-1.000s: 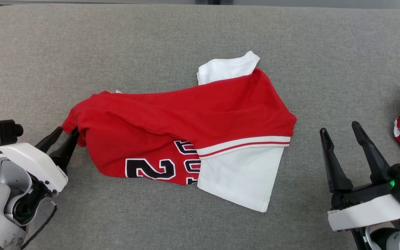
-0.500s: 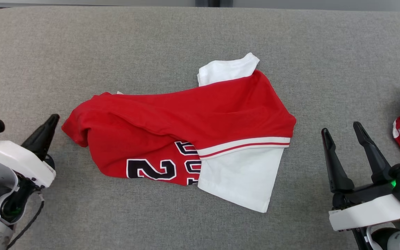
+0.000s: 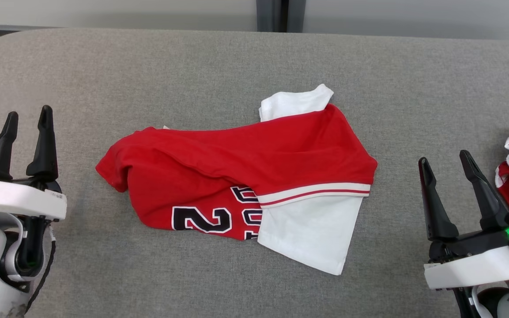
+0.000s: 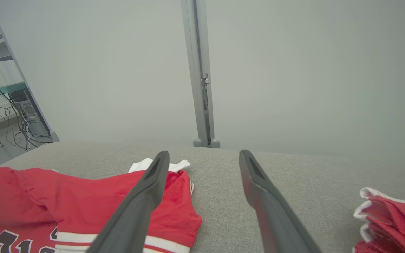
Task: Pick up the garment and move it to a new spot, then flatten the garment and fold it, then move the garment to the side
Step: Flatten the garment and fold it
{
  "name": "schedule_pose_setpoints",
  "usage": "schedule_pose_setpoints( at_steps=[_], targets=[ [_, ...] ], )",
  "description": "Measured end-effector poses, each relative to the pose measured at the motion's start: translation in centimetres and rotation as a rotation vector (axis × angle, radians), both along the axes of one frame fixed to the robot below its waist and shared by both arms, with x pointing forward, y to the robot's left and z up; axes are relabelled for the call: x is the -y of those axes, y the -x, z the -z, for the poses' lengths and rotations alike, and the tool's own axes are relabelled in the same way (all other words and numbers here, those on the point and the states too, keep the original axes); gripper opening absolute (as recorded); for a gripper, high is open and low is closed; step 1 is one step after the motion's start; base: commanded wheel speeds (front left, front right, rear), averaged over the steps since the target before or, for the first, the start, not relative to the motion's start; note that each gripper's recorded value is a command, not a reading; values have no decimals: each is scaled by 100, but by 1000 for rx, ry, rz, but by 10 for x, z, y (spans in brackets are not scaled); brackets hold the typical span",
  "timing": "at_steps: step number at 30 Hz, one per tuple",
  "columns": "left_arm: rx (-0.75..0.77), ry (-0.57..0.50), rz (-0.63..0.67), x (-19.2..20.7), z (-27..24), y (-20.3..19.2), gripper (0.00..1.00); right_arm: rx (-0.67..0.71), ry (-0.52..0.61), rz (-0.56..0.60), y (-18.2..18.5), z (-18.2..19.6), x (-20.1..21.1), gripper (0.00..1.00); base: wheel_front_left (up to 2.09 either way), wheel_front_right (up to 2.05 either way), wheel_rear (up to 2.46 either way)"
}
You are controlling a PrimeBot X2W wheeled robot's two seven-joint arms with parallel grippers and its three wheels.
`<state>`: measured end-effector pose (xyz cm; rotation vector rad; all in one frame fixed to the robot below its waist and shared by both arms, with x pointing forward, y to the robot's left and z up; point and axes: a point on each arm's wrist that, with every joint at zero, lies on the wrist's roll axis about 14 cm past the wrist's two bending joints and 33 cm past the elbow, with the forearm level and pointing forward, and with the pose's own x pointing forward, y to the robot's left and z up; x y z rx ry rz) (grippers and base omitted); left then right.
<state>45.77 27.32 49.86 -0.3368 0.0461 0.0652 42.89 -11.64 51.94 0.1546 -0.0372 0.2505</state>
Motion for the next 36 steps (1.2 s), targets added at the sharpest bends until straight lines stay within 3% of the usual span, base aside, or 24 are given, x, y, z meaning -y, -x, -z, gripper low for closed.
schedule_pose_setpoints(
  at_steps=[6,13,23,36],
  targets=[
    [121,-76,-28,20,-34,20,100,26,-3,1,6,-10,0,100,0,0,0],
    [131,-174,-22,38,-32,53,100,33,0,7,21,-14,3,100,0,0,0],
    [106,-185,-1,47,-19,81,100,15,-4,47,47,-11,17,100,0,0,0],
    [110,-202,19,40,-17,82,100,25,-21,68,58,-14,24,100,0,0,0]
  ],
)
